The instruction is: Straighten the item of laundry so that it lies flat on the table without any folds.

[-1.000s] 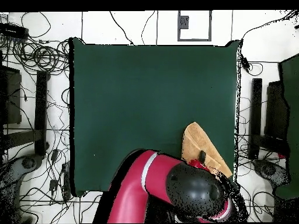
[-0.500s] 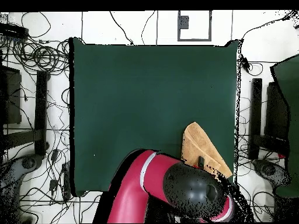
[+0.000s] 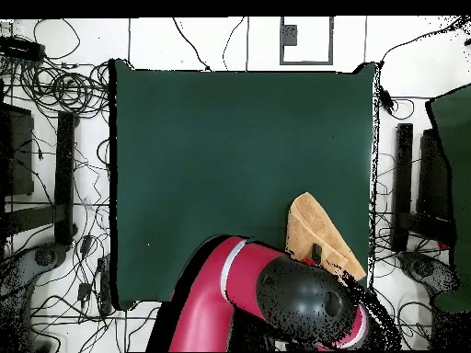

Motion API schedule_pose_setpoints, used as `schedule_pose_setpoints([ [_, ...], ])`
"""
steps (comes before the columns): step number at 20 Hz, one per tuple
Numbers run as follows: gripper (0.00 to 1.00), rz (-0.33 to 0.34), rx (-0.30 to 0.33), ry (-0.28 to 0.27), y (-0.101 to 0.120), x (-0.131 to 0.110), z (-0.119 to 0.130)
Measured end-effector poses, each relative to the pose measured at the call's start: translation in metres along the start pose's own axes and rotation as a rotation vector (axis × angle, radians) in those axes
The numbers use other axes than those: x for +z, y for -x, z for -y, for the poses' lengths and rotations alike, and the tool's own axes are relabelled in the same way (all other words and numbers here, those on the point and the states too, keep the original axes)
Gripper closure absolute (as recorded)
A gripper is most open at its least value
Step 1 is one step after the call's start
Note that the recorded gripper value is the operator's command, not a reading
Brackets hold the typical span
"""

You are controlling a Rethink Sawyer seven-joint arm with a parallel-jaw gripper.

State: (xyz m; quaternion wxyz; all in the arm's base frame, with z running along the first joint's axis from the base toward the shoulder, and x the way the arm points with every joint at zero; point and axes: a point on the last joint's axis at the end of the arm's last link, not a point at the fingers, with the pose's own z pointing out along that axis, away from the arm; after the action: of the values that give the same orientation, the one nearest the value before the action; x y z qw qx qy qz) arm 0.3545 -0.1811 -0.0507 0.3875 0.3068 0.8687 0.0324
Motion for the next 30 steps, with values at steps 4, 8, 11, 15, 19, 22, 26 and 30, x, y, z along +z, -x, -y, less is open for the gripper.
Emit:
schedule_pose_setpoints([
  [4, 1.0, -0.009, -0.006, 0.007, -0.001, 0.0, -0.001],
  [8, 1.0, -0.036, -0.021, 0.003, -0.003, -0.003, -0.001],
  [11, 1.0, -0.051, -0.03, -0.009, -0.003, -0.006, 0.001],
  [15, 1.0, -0.092, -0.06, -0.039, -0.002, -0.01, 0.007],
  [19, 1.0, -0.186, -0.124, -0.045, -0.002, -0.008, 0.013],
  [22, 1.0, -0.249, -0.189, -0.022, 0.006, -0.006, 0.014],
  [26, 1.0, -0.344, -0.298, 0.022, 0.017, -0.002, 0.017],
  [30, 1.0, -0.415, -0.386, 0.06, 0.026, 0.002, 0.019],
])
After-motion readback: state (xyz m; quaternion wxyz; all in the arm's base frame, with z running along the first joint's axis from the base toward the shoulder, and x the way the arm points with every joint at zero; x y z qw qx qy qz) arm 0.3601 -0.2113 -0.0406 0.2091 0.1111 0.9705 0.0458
